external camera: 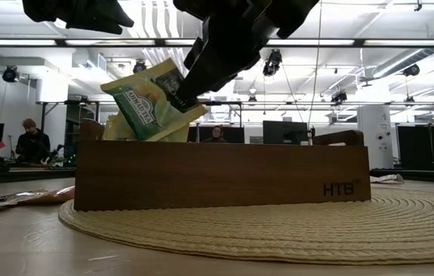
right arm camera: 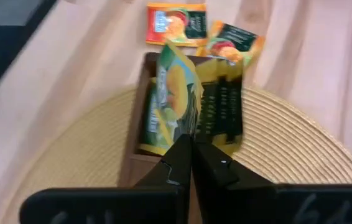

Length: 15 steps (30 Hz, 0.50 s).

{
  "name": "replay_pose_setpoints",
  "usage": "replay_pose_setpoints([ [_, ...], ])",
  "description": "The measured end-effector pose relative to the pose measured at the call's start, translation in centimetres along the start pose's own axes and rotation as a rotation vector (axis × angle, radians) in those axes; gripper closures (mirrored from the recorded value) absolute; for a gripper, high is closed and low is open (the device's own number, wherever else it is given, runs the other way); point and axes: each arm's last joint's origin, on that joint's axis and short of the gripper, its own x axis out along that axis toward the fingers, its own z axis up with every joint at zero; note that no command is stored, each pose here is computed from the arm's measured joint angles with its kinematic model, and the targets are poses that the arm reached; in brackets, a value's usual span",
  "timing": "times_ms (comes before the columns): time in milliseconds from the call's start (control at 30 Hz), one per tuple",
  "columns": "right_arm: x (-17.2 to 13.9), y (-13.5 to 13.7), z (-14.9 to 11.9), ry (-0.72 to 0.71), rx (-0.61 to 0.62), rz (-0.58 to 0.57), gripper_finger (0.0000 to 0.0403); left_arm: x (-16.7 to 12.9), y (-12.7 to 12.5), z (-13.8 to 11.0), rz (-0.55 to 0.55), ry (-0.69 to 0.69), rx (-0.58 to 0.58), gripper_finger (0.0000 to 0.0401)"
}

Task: Pick & Place Tea
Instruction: Put the green tea bag into the left section of the wooden organizer

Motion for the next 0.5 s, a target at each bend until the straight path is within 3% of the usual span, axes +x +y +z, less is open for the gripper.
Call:
replay_pose_setpoints([
  [167,0.0,0.1,-0.1,0.009,-0.001,-0.003,0.0366,0.0,0.0,0.0,0.000,0.000,0.000,0.0227],
  [500,0.1,1.0,-0.4,0.053,-0.008,0.018,0.0275,0.0,0.0,0.0,0.000,0.000,0.001,0.0227],
])
